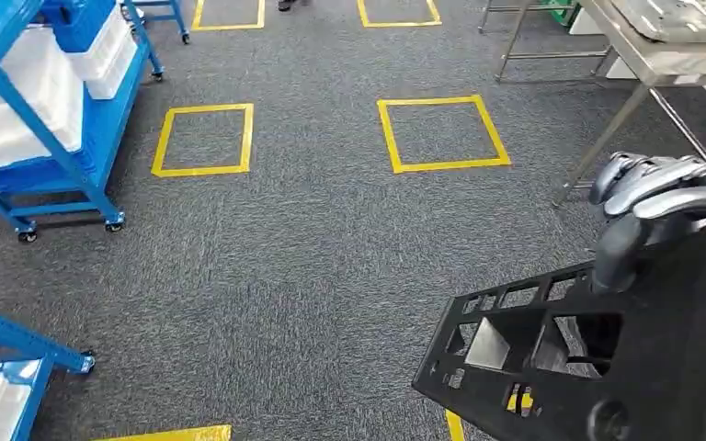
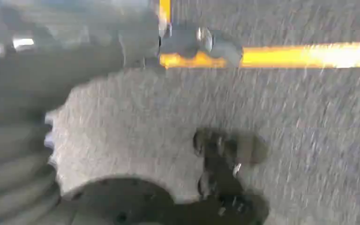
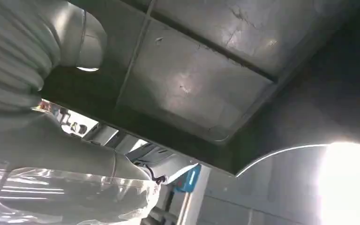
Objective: Take the parts from the cabinet and place them on the table.
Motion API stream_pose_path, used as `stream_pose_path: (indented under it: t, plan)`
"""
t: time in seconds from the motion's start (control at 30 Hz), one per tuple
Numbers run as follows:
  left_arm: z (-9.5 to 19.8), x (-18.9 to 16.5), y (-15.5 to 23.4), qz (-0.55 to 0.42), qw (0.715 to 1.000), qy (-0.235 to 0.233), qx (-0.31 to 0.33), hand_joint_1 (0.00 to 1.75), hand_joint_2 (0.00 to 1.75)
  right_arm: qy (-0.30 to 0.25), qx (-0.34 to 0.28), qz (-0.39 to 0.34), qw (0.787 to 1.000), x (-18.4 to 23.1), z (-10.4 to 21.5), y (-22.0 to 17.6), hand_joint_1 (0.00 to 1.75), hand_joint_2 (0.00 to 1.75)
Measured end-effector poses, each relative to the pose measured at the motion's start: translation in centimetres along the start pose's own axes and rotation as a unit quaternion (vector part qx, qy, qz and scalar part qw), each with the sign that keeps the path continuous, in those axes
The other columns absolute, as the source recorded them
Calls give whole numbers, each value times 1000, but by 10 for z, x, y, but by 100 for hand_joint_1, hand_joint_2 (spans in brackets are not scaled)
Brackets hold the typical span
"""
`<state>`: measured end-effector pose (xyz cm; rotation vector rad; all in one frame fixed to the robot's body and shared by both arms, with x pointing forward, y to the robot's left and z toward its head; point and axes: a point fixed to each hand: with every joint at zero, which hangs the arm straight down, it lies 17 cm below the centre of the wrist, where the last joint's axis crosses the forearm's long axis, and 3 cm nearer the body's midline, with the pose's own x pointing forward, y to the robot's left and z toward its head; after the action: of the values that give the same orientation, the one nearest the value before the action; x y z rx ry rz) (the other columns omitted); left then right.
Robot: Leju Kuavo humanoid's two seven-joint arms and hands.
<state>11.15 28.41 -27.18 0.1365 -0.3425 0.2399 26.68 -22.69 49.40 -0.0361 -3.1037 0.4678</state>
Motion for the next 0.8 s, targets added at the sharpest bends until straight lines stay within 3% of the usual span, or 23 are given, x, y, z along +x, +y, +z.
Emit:
stream_pose_path:
  t: [0.3, 0.8]
  plan:
    - [1, 2, -5, 3, 1000, -6, -11, 0, 175, -11, 1, -5, 1000, 16, 0, 24, 175, 175]
    - [-1, 6, -1, 4, 1000, -6, -6, 0, 175, -13, -2, -32, 999, 22, -2, 30, 175, 175]
